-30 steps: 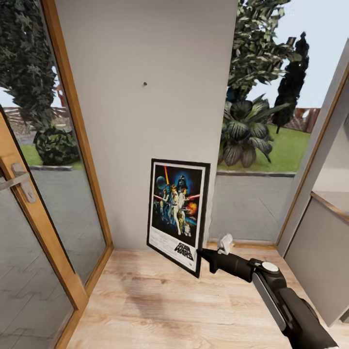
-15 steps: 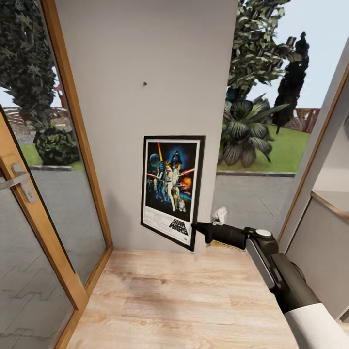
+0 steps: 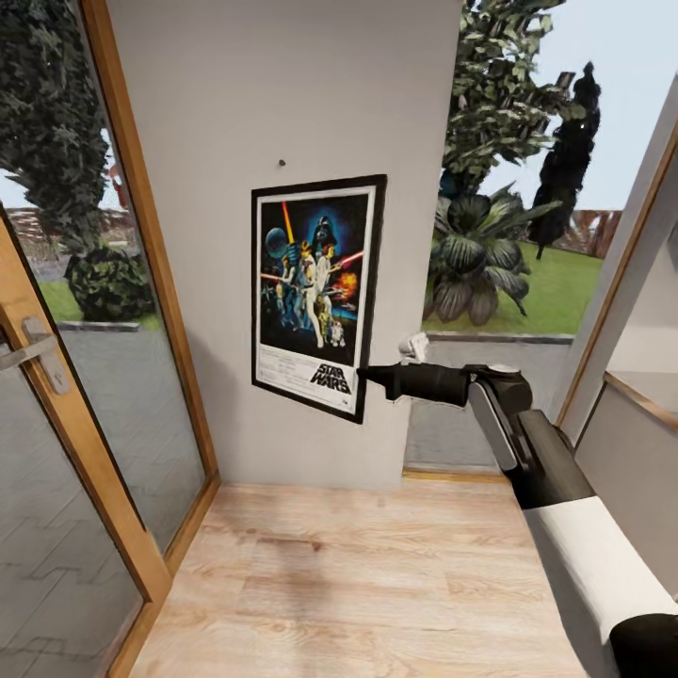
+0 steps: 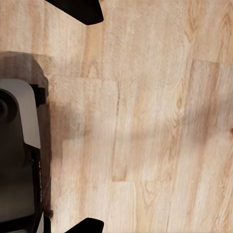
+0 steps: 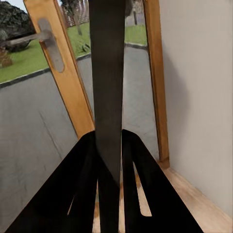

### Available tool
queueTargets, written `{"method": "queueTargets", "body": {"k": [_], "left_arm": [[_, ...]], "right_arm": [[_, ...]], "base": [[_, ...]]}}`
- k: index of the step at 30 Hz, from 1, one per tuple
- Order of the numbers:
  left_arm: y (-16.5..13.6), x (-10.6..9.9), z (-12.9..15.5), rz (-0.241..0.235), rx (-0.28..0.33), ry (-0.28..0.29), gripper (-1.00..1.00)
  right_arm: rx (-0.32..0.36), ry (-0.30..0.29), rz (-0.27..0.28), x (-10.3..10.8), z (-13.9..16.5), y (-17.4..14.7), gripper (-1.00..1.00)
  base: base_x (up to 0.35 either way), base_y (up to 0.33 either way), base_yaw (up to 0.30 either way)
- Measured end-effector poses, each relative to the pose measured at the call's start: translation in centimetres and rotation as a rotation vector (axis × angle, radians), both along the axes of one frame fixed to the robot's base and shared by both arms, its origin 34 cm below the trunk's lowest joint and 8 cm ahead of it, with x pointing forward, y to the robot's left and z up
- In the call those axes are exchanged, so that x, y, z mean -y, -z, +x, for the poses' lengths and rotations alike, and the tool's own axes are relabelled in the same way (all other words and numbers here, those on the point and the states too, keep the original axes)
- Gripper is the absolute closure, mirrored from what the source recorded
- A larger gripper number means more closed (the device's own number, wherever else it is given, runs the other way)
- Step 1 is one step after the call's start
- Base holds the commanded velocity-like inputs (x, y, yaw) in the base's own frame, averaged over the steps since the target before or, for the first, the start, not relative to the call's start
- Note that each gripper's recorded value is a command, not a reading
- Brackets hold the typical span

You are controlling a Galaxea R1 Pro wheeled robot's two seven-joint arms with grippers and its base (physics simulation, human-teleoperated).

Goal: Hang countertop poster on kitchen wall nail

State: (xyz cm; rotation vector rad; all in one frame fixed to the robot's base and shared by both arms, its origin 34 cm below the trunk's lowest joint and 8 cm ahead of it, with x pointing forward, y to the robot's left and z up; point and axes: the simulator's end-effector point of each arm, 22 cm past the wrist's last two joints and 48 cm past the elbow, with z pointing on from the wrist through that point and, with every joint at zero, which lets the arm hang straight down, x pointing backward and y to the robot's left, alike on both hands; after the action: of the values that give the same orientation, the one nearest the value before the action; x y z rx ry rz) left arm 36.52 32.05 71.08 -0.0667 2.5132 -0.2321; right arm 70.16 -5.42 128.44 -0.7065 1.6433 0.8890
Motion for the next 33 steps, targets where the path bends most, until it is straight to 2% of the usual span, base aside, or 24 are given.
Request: {"method": "queueTargets", "body": {"k": [11,12,14,15,18,24,33], "left_arm": [[0.0,0.1,0.0,0.000,0.000,0.002,-1.00],[0.0,0.1,0.0,0.001,0.000,0.002,-1.00],[0.0,0.1,0.0,0.001,0.000,0.002,-1.00],[0.0,0.1,0.0,0.001,0.000,0.002,-1.00],[0.0,0.1,0.0,0.001,0.000,0.002,-1.00],[0.0,0.1,0.0,0.001,0.000,0.002,-1.00],[0.0,0.0,0.0,0.001,0.000,0.002,-1.00]], "right_arm": [[0.054,-0.077,0.039,-4.3,-0.6,-6.9,1.00],[0.002,-0.154,0.014,-6.6,-2.3,-7.3,1.00],[0.000,-0.172,0.001,-7.1,-2.7,-7.3,1.00],[-0.009,-0.204,0.003,-7.6,-3.4,-7.5,1.00],[-0.008,-0.216,-0.001,-7.8,-3.8,-7.6,1.00],[-0.010,-0.289,0.010,-8.3,-5.3,-8.0,1.00],[-0.004,-0.292,0.006,-8.1,-5.4,-8.0,1.00]], "base": [[0.000,0.000,0.000],[0.000,0.000,0.000],[0.000,0.000,0.000],[0.000,0.000,0.000],[0.000,0.000,0.000],[0.000,0.000,0.000],[0.000,0.000,0.000]]}}
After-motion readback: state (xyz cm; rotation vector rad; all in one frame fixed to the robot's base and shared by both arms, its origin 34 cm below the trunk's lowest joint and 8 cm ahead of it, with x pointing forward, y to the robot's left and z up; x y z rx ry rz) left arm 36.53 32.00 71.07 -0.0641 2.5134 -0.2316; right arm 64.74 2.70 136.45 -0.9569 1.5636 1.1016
